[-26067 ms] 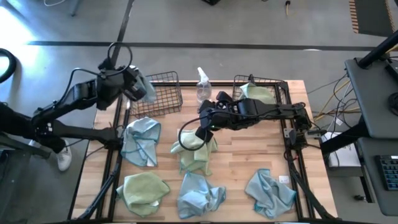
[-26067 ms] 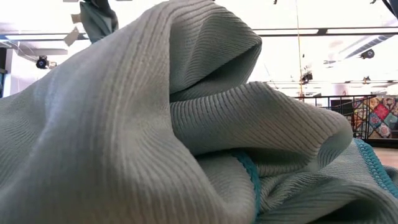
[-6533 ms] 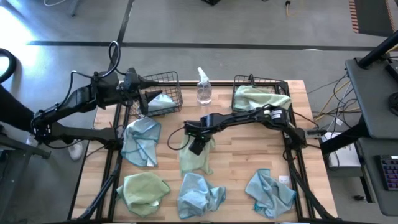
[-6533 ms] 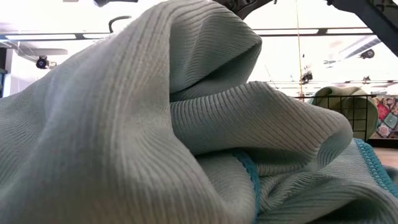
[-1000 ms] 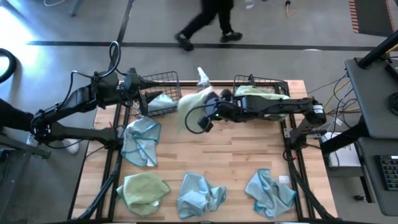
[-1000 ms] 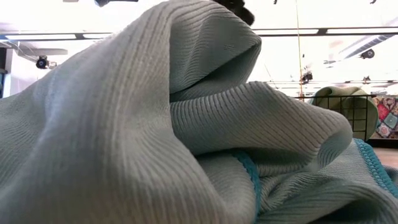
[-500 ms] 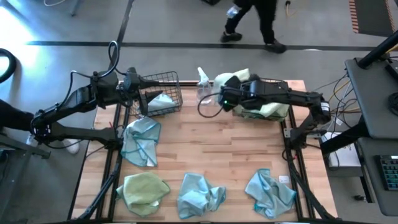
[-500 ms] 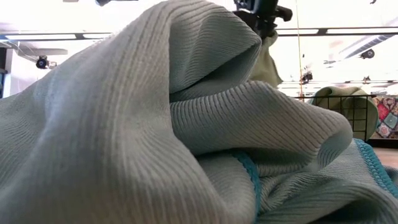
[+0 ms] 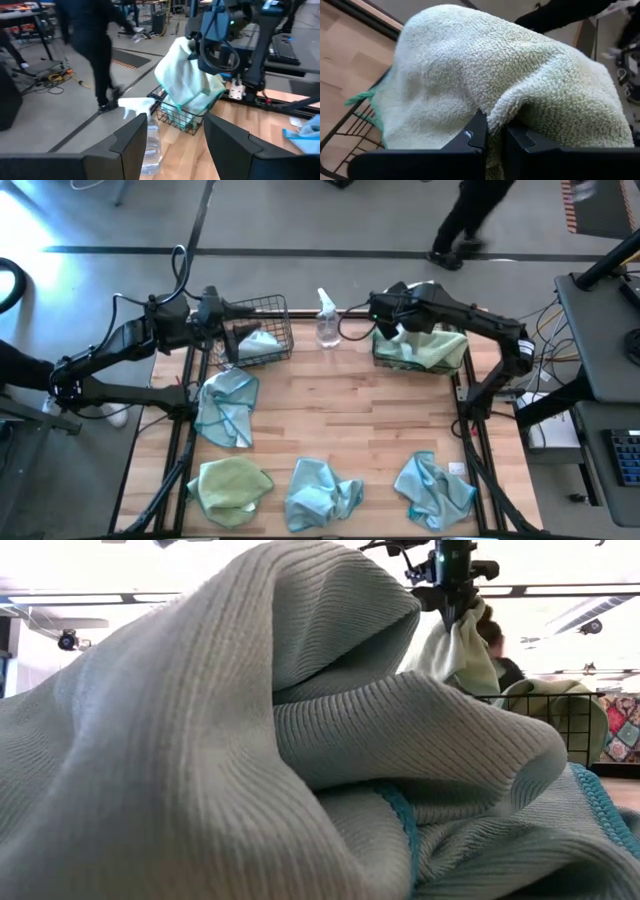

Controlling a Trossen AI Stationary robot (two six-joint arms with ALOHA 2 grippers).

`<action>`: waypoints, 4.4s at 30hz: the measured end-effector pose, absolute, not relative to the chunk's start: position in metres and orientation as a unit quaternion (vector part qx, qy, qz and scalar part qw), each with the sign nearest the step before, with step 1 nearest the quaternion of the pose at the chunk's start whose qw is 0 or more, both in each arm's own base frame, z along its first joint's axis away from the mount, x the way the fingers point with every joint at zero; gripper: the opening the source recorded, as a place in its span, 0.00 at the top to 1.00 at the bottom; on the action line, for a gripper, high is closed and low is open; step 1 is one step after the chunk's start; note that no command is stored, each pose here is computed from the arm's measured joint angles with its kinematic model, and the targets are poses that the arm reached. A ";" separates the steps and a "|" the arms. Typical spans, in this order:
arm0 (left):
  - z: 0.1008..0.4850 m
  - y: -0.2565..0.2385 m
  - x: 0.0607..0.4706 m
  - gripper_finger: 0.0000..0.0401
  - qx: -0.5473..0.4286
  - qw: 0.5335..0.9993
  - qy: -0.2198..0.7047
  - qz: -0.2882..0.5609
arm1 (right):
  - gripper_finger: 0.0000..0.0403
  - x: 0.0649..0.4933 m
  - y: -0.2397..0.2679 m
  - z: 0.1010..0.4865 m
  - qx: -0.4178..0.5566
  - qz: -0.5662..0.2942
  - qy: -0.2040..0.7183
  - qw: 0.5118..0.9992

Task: Sort microfiber towel by color & place in baskets
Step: Put the green microfiber cloth into the right wire basket, then put the blue microfiber cloth into the left wire basket

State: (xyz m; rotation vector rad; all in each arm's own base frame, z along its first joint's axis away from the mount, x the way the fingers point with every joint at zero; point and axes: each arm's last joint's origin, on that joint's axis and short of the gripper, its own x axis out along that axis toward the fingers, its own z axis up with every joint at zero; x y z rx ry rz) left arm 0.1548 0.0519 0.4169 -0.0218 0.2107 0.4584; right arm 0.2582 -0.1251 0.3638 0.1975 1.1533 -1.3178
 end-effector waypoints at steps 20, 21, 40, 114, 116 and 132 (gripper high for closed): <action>0.417 0.052 0.155 0.55 -0.010 0.967 0.103 0.233 | 0.85 0.249 -0.142 0.362 0.123 -0.553 0.534 0.627; 0.417 0.052 0.155 0.55 -0.010 0.967 0.103 0.233 | 0.84 0.249 -0.142 0.361 0.124 -0.552 0.535 0.627; 0.417 0.052 0.155 0.55 -0.010 0.967 0.104 0.231 | 0.65 0.253 -0.137 0.358 0.204 -0.492 0.550 0.644; 0.425 0.031 0.095 0.55 -0.032 0.981 0.073 0.177 | 0.73 0.212 0.173 0.287 0.400 -0.329 0.668 0.534; 0.425 0.031 0.095 0.55 -0.031 0.981 0.073 0.177 | 0.73 0.215 0.182 0.280 0.422 -0.303 0.660 0.542; 0.425 0.032 0.100 0.55 -0.079 0.978 0.067 0.180 | 0.73 0.197 0.201 0.226 0.437 -0.293 0.676 0.515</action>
